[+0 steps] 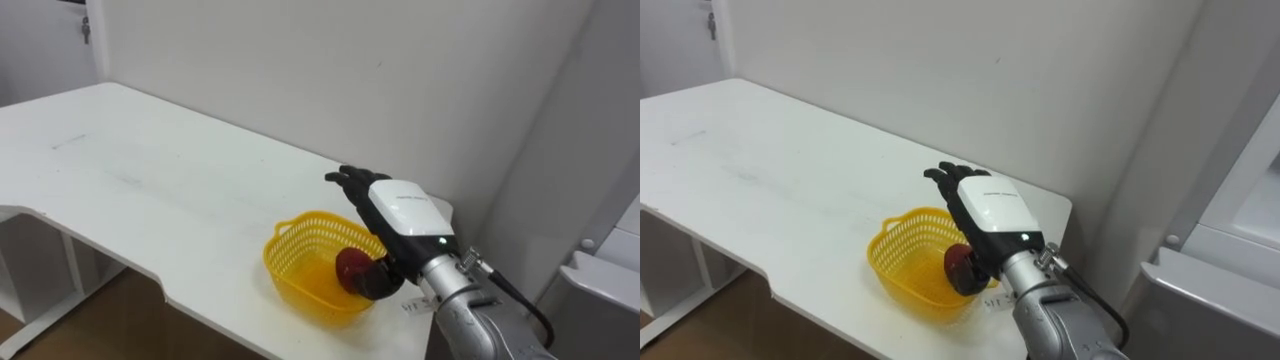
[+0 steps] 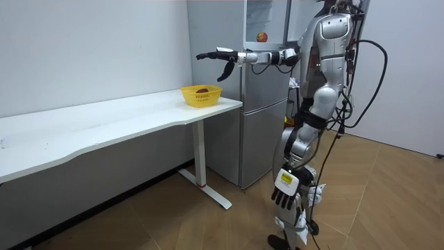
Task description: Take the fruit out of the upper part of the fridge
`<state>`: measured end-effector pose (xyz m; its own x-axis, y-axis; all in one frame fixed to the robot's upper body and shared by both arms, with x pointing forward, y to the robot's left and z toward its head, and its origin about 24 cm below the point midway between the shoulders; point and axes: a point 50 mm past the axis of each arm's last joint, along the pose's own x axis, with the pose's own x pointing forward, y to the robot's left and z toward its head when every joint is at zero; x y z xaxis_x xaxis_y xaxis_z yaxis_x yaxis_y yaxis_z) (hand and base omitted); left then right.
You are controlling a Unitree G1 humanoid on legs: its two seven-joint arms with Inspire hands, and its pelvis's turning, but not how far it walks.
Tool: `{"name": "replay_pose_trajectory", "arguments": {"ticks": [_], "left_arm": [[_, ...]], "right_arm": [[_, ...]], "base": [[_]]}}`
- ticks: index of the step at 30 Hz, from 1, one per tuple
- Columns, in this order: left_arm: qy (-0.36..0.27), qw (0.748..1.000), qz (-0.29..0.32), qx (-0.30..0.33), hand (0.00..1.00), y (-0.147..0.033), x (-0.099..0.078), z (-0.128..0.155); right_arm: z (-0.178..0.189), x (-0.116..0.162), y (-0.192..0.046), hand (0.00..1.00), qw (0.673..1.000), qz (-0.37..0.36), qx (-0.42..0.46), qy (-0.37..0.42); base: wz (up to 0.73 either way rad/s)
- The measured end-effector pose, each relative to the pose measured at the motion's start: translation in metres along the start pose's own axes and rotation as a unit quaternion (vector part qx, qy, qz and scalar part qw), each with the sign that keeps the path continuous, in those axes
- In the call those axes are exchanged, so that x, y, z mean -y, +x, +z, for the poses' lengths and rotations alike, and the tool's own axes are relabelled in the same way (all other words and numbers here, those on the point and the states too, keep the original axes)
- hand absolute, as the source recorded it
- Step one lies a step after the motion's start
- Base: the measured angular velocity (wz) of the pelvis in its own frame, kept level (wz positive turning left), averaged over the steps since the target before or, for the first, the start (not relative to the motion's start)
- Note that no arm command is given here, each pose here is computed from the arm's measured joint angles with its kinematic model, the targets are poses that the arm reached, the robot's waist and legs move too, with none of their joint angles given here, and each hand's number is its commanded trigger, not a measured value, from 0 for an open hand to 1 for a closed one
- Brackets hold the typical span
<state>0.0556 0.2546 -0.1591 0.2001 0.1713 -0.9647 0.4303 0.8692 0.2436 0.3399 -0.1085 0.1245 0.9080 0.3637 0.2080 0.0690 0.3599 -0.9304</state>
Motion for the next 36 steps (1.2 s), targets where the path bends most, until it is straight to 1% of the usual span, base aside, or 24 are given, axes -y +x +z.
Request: {"name": "replay_pose_trajectory", "arguments": {"ticks": [3,4,6,10,12,13,14,17,19,25,26,30,33,36], "left_arm": [[0.005,1.000,0.001,0.004,0.00,0.000,0.000,0.002],[0.006,1.000,0.001,0.006,0.00,0.000,0.000,0.002],[0.006,1.000,0.005,0.009,0.00,0.000,-0.001,0.003],[0.006,1.000,0.007,0.009,0.00,0.000,0.000,0.001],[0.006,1.000,0.004,0.008,0.00,0.000,0.002,-0.002],[0.005,1.000,0.004,0.006,0.00,0.000,0.003,-0.003],[0.004,1.000,0.004,0.003,0.00,0.000,0.004,-0.005],[0.002,1.000,0.002,-0.002,0.00,-0.001,0.009,-0.010],[-0.002,1.000,-0.001,-0.003,0.00,-0.001,0.012,-0.011],[-0.008,1.000,-0.002,0.001,0.00,-0.001,0.013,-0.012],[-0.008,1.000,-0.001,0.002,0.00,-0.001,0.012,-0.012],[-0.008,1.000,-0.001,-0.002,0.00,-0.001,0.013,-0.015],[-0.012,1.000,-0.002,-0.007,0.00,-0.002,0.013,-0.019],[-0.016,1.000,-0.003,-0.014,0.00,-0.003,0.015,-0.025]], "right_arm": [[0.002,0.005,0.001,0.00,1.000,-0.011,0.005,0.010],[0.002,0.008,0.001,0.00,0.999,-0.019,0.006,0.030],[0.006,0.018,0.001,0.00,0.997,-0.048,0.014,0.063],[0.017,0.034,0.001,0.00,0.989,-0.103,0.050,0.090],[0.024,0.048,-0.002,0.00,0.981,-0.137,0.071,0.119],[0.026,0.053,-0.003,0.00,0.978,-0.148,0.078,0.124],[0.033,0.064,-0.006,0.00,0.972,-0.172,0.095,0.129],[0.044,0.089,-0.016,0.00,0.954,-0.235,0.135,0.128],[0.045,0.098,-0.019,0.00,0.946,-0.261,0.144,0.125],[0.032,0.127,-0.034,0.00,0.915,-0.353,0.134,0.143],[0.027,0.131,-0.037,0.00,0.908,-0.369,0.129,0.148],[0.004,0.143,-0.049,0.00,0.899,-0.405,0.096,0.138],[-0.009,0.148,-0.057,0.00,0.887,-0.432,0.071,0.144],[-0.021,0.148,-0.060,0.00,0.883,-0.441,0.046,0.153]], "base": [[0.00],[0.00],[-0.04],[-0.09],[-0.09],[-0.08],[-0.12],[-0.16],[-0.18],[-0.14],[-0.05],[-0.16],[-0.06],[0.00]]}}
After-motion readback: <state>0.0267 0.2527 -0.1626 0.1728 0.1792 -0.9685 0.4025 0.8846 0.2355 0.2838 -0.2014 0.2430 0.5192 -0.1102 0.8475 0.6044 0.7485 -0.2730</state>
